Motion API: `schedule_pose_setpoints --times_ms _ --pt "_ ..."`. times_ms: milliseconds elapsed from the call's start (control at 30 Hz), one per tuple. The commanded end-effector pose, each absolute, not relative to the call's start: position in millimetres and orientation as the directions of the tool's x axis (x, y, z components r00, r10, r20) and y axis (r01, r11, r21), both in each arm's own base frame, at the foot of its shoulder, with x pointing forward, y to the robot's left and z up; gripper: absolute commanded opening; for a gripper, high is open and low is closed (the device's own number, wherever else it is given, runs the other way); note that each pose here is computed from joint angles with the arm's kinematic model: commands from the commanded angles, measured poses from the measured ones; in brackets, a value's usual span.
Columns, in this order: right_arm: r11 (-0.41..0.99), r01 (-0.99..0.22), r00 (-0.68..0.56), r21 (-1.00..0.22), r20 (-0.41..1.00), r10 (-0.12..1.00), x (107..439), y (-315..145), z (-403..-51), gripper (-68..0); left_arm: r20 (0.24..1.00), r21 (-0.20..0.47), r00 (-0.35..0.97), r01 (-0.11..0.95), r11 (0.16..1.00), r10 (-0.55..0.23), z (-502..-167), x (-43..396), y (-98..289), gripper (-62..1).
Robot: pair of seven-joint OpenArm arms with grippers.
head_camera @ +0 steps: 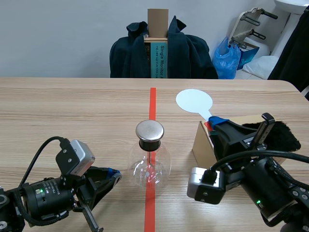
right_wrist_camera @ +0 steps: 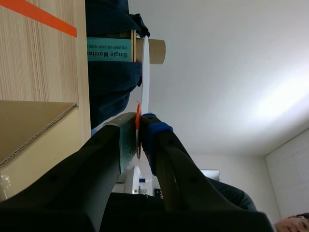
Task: Do the electroscope experiment.
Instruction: 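Move the plate toward and away from the electroscope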
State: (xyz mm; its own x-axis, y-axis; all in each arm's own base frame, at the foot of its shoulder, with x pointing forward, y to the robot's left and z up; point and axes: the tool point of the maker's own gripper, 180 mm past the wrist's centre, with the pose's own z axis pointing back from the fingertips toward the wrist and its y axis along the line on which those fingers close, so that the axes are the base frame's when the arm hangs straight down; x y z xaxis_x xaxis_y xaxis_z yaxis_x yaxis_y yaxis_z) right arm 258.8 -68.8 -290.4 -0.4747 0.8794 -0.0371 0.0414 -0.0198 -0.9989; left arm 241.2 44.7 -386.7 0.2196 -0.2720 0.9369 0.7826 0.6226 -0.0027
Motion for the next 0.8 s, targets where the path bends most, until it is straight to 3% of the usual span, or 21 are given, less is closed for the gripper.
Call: schedule_pose_setpoints --times_ms 0,267,767 --pt "-0.019 0.081 -0.466 -0.997 -0.055 0.883 263.8 -72.9 -278.6 -66.9 0.95 -0.001 0.195 0.783 0.622 -0.244 -376.1 246.1 40.5 -57.9" --pt "-0.02 0.081 -0.49 -0.997 -0.057 0.87 261.4 -68.5 -278.9 -66.9 0.95 -0.001 0.195 0.783 0.622 -0.244 -376.1 246.1 40.6 -57.9" --pt "-0.019 0.082 -0.723 -0.996 -0.073 0.687 228.7 -26.3 -282.2 -66.9 0.95 -0.001 0.195 0.783 0.622 -0.244 -376.1 246.1 40.5 -57.9"
